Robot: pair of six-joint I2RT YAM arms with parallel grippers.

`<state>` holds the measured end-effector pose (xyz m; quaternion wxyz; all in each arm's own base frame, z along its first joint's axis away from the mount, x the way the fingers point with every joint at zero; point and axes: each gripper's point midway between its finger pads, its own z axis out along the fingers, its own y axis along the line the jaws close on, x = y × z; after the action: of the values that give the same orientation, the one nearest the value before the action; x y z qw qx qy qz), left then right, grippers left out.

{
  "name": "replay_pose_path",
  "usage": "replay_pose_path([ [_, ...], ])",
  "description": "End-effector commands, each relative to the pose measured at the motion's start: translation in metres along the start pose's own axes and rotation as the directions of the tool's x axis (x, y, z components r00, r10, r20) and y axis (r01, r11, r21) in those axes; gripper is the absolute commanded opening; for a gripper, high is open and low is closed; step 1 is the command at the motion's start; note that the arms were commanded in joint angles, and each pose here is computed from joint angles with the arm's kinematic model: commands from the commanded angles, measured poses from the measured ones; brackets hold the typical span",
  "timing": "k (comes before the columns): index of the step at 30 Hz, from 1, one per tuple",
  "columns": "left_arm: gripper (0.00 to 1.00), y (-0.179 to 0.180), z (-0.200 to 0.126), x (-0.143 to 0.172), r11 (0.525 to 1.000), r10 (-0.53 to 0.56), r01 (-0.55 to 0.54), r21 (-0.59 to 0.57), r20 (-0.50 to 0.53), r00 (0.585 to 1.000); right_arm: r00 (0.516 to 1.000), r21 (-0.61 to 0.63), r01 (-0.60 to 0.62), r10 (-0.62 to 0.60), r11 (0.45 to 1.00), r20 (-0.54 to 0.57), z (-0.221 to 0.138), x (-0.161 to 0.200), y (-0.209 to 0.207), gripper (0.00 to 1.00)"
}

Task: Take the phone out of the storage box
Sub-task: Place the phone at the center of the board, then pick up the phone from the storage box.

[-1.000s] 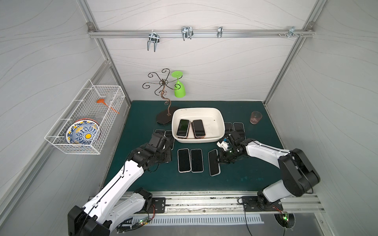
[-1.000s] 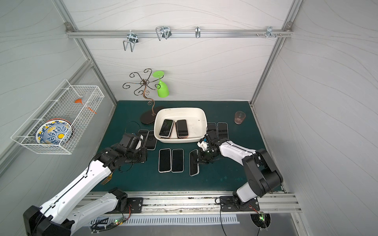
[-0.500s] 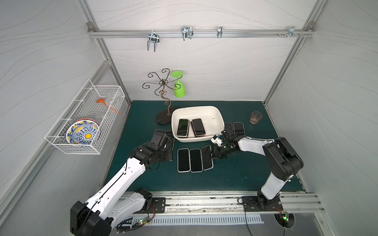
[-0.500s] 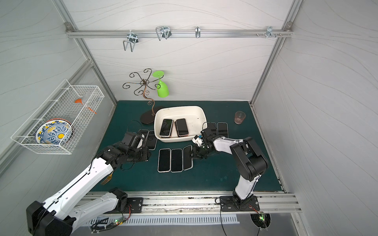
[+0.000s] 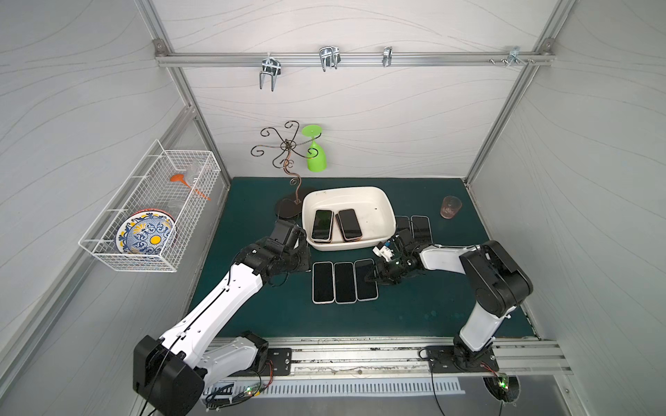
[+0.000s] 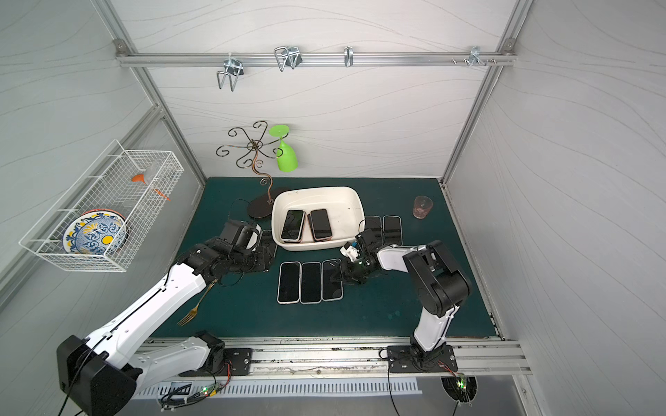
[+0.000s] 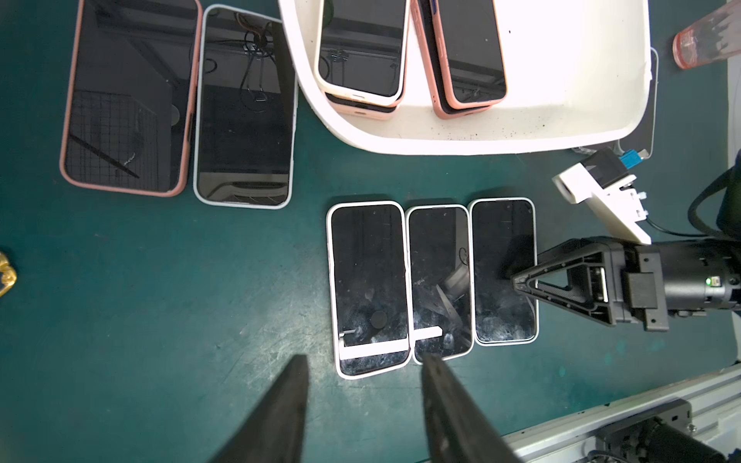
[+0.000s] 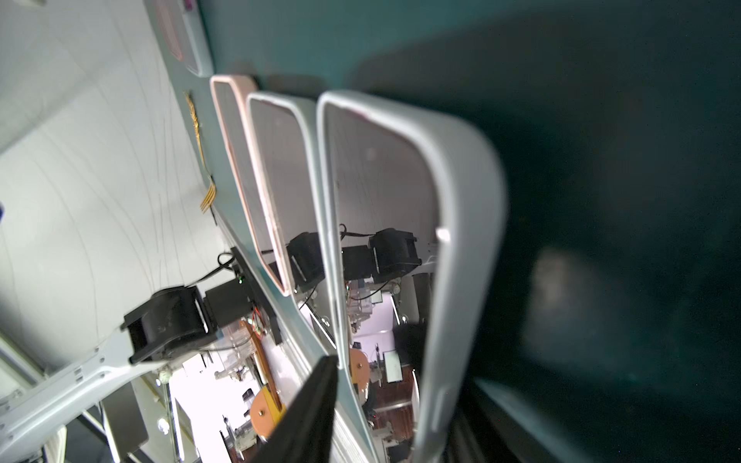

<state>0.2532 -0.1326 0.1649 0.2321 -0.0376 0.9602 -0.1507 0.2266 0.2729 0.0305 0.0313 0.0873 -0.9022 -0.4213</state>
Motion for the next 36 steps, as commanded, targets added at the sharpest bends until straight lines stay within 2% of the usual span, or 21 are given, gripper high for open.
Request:
replay_pose_path([
  [1,0.60,-0.019,-0.007,-0.026,0.998,0.016,-0.020,0.052,0.063,0.998,0.998,0.104,-0.056,0.057,0.993,-0.009,0.001,0.014,-0.030,0.51],
  [4,0.74,-0.025,-0.003,-0.039,0.998,0.027,-0.030,0.047,0.080,0.996,0.998,0.118,-0.057,0.057,0.991,0.000,-0.006,0.017,-0.031,0.67],
  [6,0.81,-0.028,0.003,-0.049,0.999,0.034,-0.036,0.022,0.079,0.996,0.998,0.134,-0.064,0.063,0.989,0.015,-0.015,0.019,-0.033,0.82],
  [10,0.90,-0.040,0.024,-0.070,0.999,0.052,-0.051,-0.006,0.063,0.997,0.998,0.141,-0.055,0.050,0.988,0.038,-0.034,0.022,-0.027,0.98],
  [15,0.99,-0.041,0.064,-0.097,0.985,0.121,-0.119,-0.127,0.007,0.993,0.998,0.166,-0.011,0.000,0.986,0.064,-0.056,0.018,-0.008,0.98],
  [21,0.99,-0.036,0.101,-0.137,0.941,0.209,-0.206,-0.270,-0.016,0.978,0.983,0.143,0.089,-0.110,0.986,0.144,-0.090,0.002,0.037,0.98],
  [24,0.99,-0.028,0.119,-0.151,0.915,0.216,-0.221,-0.337,-0.054,0.975,0.973,0.131,0.144,-0.165,0.981,0.164,-0.104,-0.007,0.059,0.98],
  [30,0.99,-0.032,0.146,-0.160,0.926,0.221,-0.231,-0.298,-0.069,0.973,0.963,0.133,0.173,-0.196,0.976,0.185,-0.114,-0.022,0.067,0.99],
  [33,0.99,-0.062,0.139,-0.170,0.950,0.220,-0.220,-0.220,-0.023,0.975,0.965,0.122,0.141,-0.165,0.982,0.206,-0.116,-0.029,0.059,0.99],
  [36,0.99,-0.091,0.143,-0.168,0.954,0.243,-0.244,-0.175,-0.028,0.970,0.961,0.127,0.100,-0.129,0.987,0.243,-0.120,-0.042,0.049,0.98],
])
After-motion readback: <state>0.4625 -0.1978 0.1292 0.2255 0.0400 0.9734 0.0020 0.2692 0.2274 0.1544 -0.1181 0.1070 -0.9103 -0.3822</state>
